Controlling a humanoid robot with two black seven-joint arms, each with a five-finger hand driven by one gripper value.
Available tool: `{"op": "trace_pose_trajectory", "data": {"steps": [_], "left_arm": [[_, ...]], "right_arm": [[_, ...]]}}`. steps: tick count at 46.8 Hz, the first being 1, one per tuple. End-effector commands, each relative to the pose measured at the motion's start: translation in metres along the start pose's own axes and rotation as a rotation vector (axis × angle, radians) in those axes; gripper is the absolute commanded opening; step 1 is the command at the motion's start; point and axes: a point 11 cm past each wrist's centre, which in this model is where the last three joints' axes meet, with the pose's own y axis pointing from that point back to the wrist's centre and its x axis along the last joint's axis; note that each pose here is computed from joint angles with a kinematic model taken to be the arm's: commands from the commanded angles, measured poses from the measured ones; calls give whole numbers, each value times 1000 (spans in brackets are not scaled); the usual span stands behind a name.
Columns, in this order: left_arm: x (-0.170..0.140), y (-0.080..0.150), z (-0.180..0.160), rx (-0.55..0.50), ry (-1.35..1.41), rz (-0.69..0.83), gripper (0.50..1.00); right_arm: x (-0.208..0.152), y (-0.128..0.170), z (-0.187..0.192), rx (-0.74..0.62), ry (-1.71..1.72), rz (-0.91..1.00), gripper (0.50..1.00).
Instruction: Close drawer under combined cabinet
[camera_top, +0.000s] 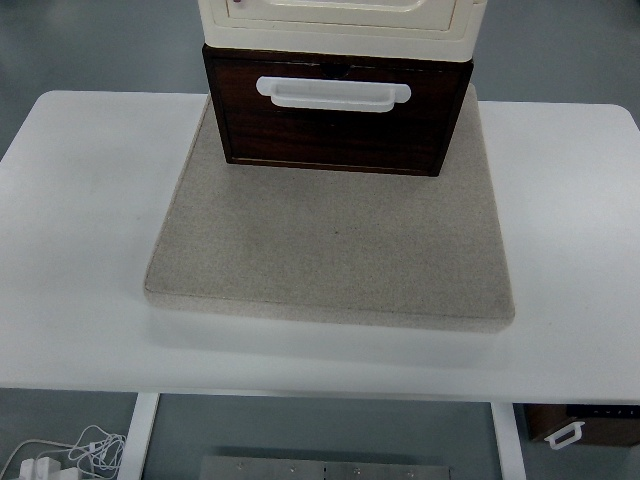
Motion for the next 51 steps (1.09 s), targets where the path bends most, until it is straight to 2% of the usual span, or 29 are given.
{"op": "trace_pose_trajectory", "data": {"steps": [1, 9, 14, 20, 32, 38, 51], "left_arm": [[16, 2, -25, 48, 72, 44, 1000], [38, 8, -83, 144, 135, 116, 1000], [55, 21, -127, 199, 209, 170, 1000], [73, 37, -157, 200, 300, 212, 1000], [84, 65, -230, 275, 371, 248, 1000], [79, 73, -250, 279, 457, 225, 1000], [55, 77, -262, 257, 544, 63, 1000]], "right_arm": [[0, 0, 0, 1, -1, -1, 952], [0, 0, 0, 4, -1, 1, 952], [0, 0, 0, 3, 2, -1, 952], [0, 0, 0, 3, 1, 1, 952], [0, 0, 0, 4, -3, -2, 952], [0, 0, 0, 4, 0, -2, 952], [0, 0, 0, -1, -1, -1, 952]]}}
